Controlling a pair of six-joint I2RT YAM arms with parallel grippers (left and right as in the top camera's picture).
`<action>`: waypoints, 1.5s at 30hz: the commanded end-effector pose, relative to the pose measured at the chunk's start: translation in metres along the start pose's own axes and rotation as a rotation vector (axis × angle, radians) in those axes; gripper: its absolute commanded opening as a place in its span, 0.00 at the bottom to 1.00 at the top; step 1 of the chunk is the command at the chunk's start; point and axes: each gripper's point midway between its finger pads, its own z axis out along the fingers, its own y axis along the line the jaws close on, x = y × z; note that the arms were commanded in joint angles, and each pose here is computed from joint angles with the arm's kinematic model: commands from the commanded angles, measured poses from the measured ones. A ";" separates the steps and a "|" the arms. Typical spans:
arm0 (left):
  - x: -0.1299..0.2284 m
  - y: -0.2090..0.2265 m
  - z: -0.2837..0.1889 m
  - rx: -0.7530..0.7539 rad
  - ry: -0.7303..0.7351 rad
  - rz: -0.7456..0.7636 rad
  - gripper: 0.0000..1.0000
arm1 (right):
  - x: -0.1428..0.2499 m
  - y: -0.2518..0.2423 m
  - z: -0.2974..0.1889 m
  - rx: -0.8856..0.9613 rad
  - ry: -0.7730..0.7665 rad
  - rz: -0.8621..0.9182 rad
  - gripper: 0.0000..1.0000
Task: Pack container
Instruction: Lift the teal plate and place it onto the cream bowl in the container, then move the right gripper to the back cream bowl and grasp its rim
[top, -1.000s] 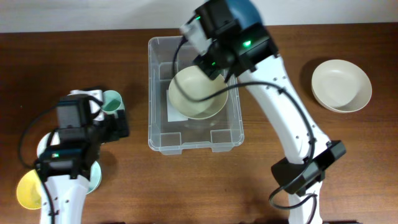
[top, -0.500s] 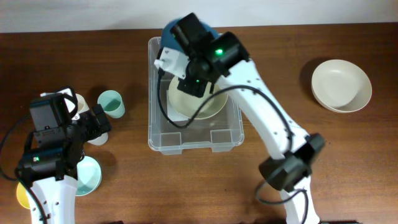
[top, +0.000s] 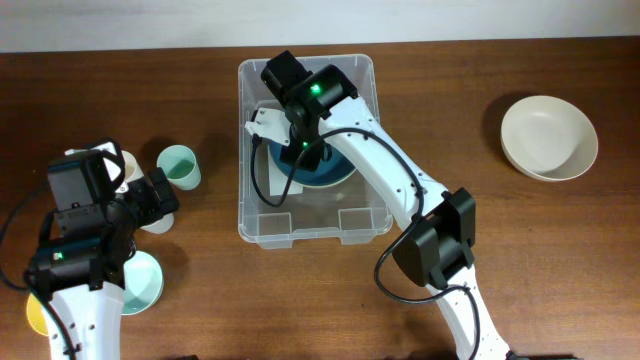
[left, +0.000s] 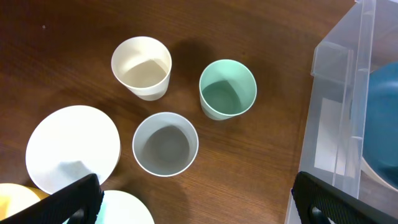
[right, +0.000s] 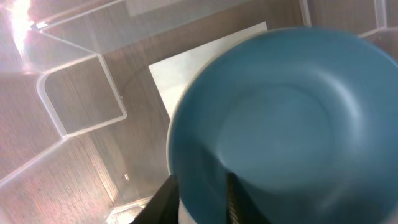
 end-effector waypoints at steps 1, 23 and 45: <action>-0.006 0.001 -0.006 0.001 -0.021 -0.017 0.99 | -0.001 0.002 -0.004 -0.005 -0.007 -0.006 0.23; -0.006 0.001 -0.006 0.001 -0.021 -0.017 0.99 | 0.142 -0.169 -0.212 0.536 -0.280 0.928 0.84; -0.006 0.000 -0.006 0.002 -0.021 -0.017 0.99 | 0.407 -0.203 -0.024 0.362 0.124 1.538 0.93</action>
